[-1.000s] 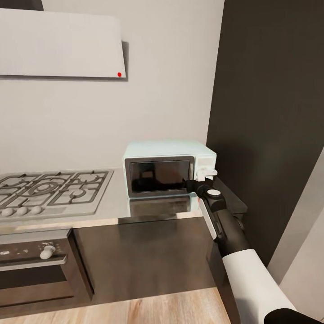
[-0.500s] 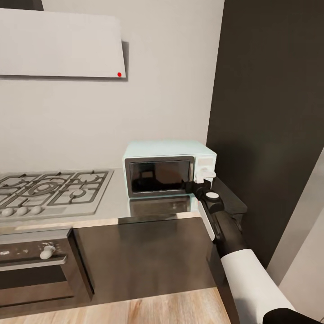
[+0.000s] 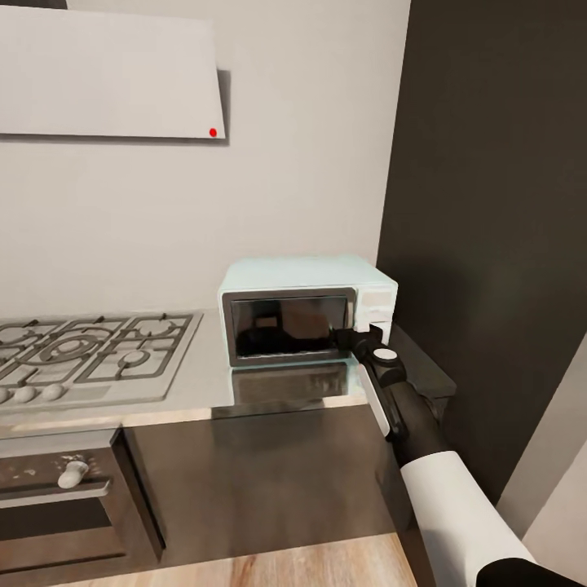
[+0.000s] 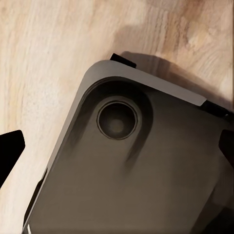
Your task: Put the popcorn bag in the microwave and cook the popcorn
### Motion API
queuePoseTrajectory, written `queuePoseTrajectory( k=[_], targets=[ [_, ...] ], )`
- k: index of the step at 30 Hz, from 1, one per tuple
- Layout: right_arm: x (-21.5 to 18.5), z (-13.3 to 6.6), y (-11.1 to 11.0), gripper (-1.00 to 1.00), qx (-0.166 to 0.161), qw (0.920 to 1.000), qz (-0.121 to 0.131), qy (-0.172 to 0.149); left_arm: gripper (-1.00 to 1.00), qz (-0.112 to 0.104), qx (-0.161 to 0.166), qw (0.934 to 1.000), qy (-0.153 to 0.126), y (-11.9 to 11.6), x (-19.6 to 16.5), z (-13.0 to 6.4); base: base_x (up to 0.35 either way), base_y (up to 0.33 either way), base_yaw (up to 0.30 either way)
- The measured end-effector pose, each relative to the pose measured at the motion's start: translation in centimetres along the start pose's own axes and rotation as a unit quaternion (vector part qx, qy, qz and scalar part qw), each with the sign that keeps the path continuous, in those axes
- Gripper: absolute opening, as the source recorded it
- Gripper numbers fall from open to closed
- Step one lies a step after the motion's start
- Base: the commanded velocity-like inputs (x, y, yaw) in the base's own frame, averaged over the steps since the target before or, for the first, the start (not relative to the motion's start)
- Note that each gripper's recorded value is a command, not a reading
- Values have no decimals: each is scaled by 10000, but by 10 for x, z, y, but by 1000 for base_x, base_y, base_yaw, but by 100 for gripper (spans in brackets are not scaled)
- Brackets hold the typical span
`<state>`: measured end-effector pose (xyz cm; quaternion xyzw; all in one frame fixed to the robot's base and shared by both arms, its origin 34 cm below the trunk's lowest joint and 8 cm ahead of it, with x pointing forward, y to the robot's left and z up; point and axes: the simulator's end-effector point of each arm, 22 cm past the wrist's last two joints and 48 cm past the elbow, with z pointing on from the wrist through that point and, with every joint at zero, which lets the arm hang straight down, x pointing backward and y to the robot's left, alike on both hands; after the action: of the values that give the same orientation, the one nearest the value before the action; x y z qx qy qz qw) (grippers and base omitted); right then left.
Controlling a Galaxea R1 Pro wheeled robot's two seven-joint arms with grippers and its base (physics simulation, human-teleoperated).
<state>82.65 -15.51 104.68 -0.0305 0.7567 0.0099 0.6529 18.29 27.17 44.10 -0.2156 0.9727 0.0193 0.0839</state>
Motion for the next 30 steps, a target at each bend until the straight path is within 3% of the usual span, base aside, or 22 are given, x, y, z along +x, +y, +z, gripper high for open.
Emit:
queuePoseTrajectory(
  k=[17,30],
  targets=[
    [22,6,-12,100,97,9996,89,230,100,-68,-16,10000,-5,1,0,0,3,0,0],
    [27,9,-11,100,94,9998,95,172,100,-78,-12,10000,-1,1,0,0,41,0,0]
  ],
)
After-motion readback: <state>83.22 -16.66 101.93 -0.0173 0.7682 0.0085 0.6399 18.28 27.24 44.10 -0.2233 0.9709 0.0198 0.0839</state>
